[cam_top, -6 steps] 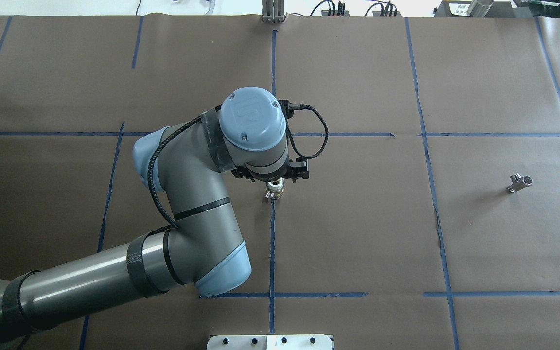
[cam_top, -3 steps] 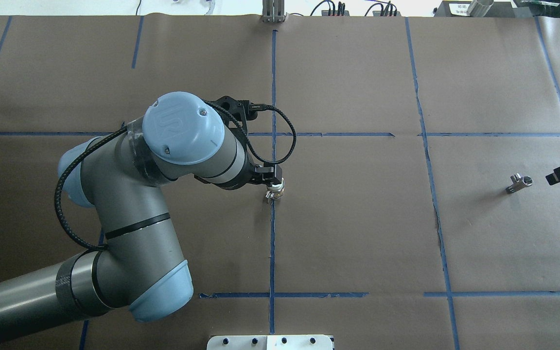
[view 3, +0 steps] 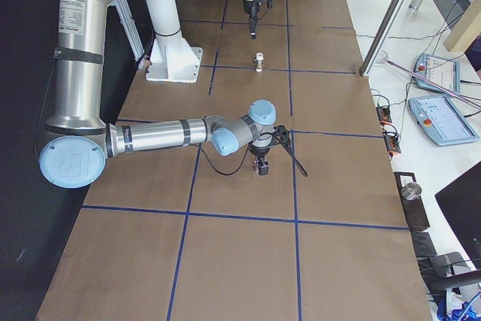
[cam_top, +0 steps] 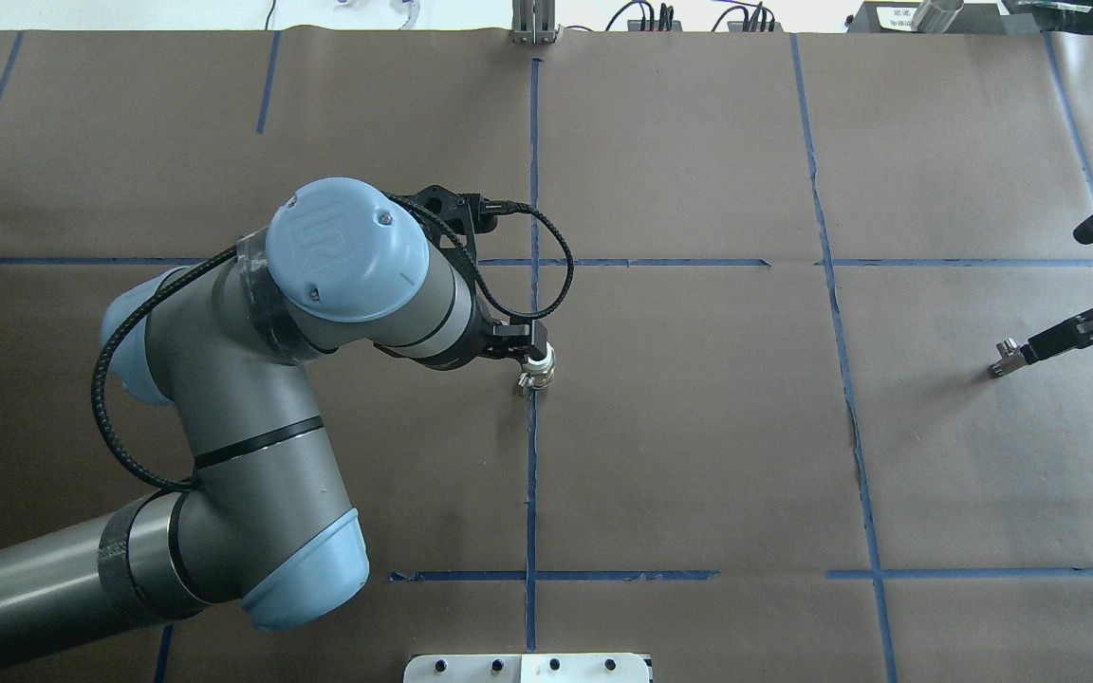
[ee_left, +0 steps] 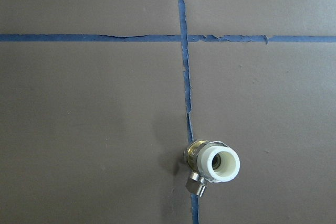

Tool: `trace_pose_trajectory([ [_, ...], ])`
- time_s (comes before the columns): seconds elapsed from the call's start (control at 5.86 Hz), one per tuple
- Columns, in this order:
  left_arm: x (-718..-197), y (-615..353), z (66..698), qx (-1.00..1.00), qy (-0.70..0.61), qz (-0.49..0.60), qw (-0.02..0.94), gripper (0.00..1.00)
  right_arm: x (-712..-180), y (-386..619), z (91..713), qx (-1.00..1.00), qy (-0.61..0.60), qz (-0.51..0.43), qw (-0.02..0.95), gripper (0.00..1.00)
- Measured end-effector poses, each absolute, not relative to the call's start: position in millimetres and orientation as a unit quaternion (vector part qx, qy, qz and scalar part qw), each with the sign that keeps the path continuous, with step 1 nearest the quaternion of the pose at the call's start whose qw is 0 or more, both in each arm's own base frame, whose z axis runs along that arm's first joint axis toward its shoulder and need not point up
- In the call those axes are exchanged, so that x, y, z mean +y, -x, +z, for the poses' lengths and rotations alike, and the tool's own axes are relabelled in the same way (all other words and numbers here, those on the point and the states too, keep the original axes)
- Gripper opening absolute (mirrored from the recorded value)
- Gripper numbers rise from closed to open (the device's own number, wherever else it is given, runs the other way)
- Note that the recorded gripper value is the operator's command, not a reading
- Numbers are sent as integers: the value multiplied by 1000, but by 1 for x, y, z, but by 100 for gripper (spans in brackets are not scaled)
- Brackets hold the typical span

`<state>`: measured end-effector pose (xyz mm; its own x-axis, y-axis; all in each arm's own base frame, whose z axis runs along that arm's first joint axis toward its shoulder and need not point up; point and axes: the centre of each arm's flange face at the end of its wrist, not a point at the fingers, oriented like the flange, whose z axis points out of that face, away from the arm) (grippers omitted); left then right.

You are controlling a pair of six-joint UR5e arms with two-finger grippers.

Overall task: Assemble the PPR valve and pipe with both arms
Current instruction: 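Hold the valve upright with the left gripper while the right gripper grasps the chrome tee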

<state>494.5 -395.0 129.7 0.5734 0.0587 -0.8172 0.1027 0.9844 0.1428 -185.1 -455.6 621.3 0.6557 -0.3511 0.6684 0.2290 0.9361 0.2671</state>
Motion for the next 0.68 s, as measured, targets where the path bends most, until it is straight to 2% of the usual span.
trace_pose_trajectory([
  [0.17,-395,-493,132,461,-87,-13,883,92,-456,191,625,-389,-82,-160,904,94],
  [0.34,-394,-490,131,462,-88,-13,882,92,-456,194,623,-395,-79,-152,903,61],
  [0.51,-394,-489,132,463,-89,-14,882,92,-455,196,622,-399,-75,-145,902,12],
  [0.68,-393,-486,135,462,-89,-14,882,92,-455,197,621,-400,-73,-143,902,0],
])
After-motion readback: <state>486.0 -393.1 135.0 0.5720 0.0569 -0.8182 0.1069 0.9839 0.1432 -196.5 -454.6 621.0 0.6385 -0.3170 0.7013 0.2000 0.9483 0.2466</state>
